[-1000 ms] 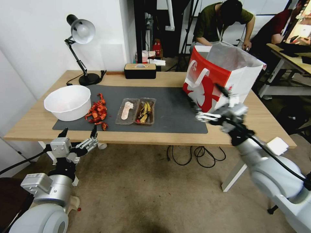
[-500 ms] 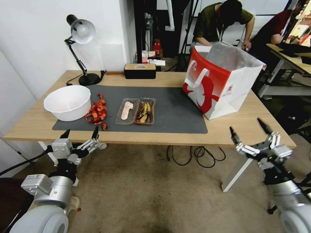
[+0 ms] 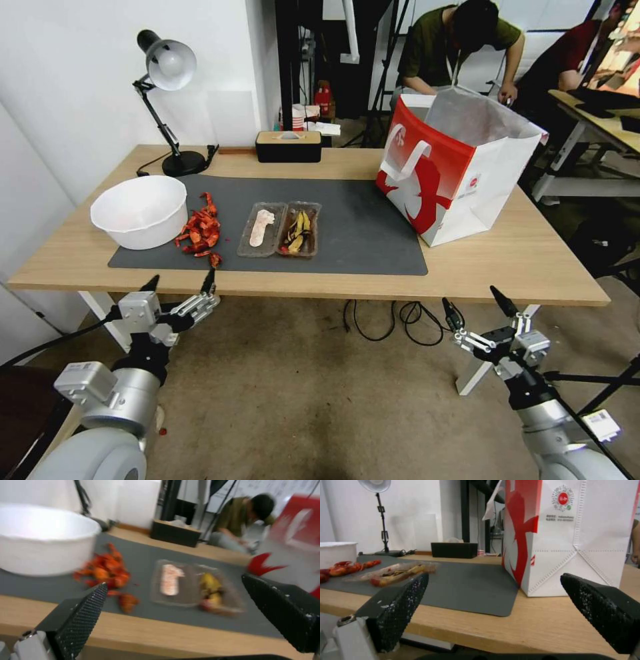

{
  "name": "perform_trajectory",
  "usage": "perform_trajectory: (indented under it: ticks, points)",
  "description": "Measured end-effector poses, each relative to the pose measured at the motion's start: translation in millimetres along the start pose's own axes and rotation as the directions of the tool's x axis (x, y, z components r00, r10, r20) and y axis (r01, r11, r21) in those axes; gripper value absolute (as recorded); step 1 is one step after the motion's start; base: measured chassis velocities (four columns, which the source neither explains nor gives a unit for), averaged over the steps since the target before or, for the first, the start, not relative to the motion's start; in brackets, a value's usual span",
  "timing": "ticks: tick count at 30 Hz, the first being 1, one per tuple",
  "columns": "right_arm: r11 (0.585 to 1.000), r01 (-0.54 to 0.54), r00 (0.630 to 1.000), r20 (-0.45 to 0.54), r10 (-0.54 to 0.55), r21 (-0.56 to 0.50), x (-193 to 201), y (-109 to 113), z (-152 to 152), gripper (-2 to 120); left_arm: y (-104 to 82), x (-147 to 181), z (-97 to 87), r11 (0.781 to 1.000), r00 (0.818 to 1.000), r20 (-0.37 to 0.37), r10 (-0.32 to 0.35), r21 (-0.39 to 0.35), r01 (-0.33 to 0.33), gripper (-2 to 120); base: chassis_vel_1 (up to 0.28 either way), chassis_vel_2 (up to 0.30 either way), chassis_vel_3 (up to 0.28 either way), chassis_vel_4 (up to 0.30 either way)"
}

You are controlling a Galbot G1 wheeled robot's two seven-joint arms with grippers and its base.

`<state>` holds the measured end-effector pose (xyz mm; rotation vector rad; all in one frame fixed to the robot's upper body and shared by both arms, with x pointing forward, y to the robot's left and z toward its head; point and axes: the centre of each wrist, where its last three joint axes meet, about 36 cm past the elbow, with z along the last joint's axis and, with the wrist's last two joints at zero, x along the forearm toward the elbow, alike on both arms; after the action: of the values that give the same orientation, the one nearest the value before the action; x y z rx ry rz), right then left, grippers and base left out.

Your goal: Close the disposable takeout box, then place it into the delivery bag.

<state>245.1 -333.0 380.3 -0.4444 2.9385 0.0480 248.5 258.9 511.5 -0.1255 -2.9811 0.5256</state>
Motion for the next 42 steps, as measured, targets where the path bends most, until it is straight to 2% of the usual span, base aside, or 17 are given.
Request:
perform_trajectory:
  ticks: [2,3,4,6,7,10,11,14,15,18,23,25,27,29,31,42]
  points:
    - [1.0,0.005,1.0,-0.002,-0.005,0.005,1,2,-2,100,-6.4,-4,-10.5,0.989,0.999,-0.024,0.038,0.142,-0.034,100,0.0,0.0,0.0,0.0]
    - [1.0,0.005,1.0,-0.002,-0.005,0.005,1,2,-2,100,-6.4,-4,-10.5,0.989,0.999,-0.024,0.038,0.142,-0.034,100,0.0,0.0,0.0,0.0]
    - [1.0,0.006,1.0,-0.003,-0.006,0.008,2,3,-2,100,-11.7,-8,-16.3,0.971,0.997,-0.046,0.057,0.235,-0.044,100,0.0,0.0,0.0,0.0]
    - [1.0,0.007,1.0,-0.005,-0.007,0.024,2,3,-2,100,-18.3,-16,-22.4,0.935,0.992,-0.09,0.089,0.352,-0.052,100,0.0,0.0,0.0,0.0]
    - [1.0,0.007,1.0,-0.005,-0.007,0.024,2,3,-2,100,-18.3,-16,-22.4,0.935,0.992,-0.09,0.089,0.352,-0.052,100,0.0,0.0,0.0,0.0]
    - [0.999,0.006,1.0,-0.014,-0.005,0.047,-1,4,-5,100,-25.4,-34,-23.4,0.888,0.981,-0.124,0.147,0.453,-0.076,100,0.0,0.0,0.0,0.0]
    - [0.999,0.006,1.0,-0.014,-0.005,0.047,-1,4,-5,100,-25.4,-34,-23.4,0.888,0.981,-0.124,0.147,0.453,-0.076,100,0.0,0.0,0.0,0.0]
    - [0.998,-0.002,1.0,-0.02,0.003,0.063,-4,9,-9,100,-31.4,-60,-22.2,0.85,0.975,-0.132,0.181,0.52,-0.087,100,0.0,0.0,0.0,0.0]
    - [0.998,-0.002,1.0,-0.02,0.003,0.063,-4,9,-9,100,-31.4,-60,-22.2,0.85,0.975,-0.132,0.181,0.52,-0.087,100,0.0,0.0,0.0,0.0]
    - [0.996,-0.003,1.0,-0.022,0.005,0.084,-4,14,-12,100,-39.0,-86,-22.5,0.825,0.97,-0.145,0.197,0.559,-0.084,100,0.0,0.0,0.0,0.0]
    - [0.995,-0.012,1.0,-0.025,0.015,0.098,-3,15,-13,100,-54.9,-110,-17.8,0.825,0.959,-0.197,0.202,0.562,-0.058,100,0.0,0.0,0.0,0.0]
    - [0.993,-0.023,0.999,-0.025,0.026,0.115,-2,13,-15,100,-63.5,-124,-15.6,0.83,0.953,-0.239,0.186,0.557,-0.023,100,0.0,0.0,0.0,0.0]
    - [0.993,-0.028,0.999,-0.024,0.031,0.118,-2,12,-15,100,-64.7,-128,-15.9,0.83,0.952,-0.25,0.176,0.557,-0.007,100,0.0,0.0,0.0,0.0]
    - [0.992,-0.041,0.999,-0.023,0.044,0.121,-2,12,-14,100,-63.5,-140,-14.0,0.834,0.948,-0.29,0.129,0.55,0.054,100,0.0,0.0,0.0,0.0]
    - [0.991,-0.045,0.999,-0.023,0.048,0.124,-2,12,-14,100,-62.7,-145,-11.3,0.835,0.945,-0.306,0.112,0.545,0.077,100,0.0,0.0,0.0,0.0]
    - [0.988,-0.071,0.997,-0.026,0.075,0.137,-2,9,-13,100,-73.1,-179,-9.4,0.837,0.925,-0.375,0.056,0.523,0.162,100,0.0,0.0,0.0,0.0]
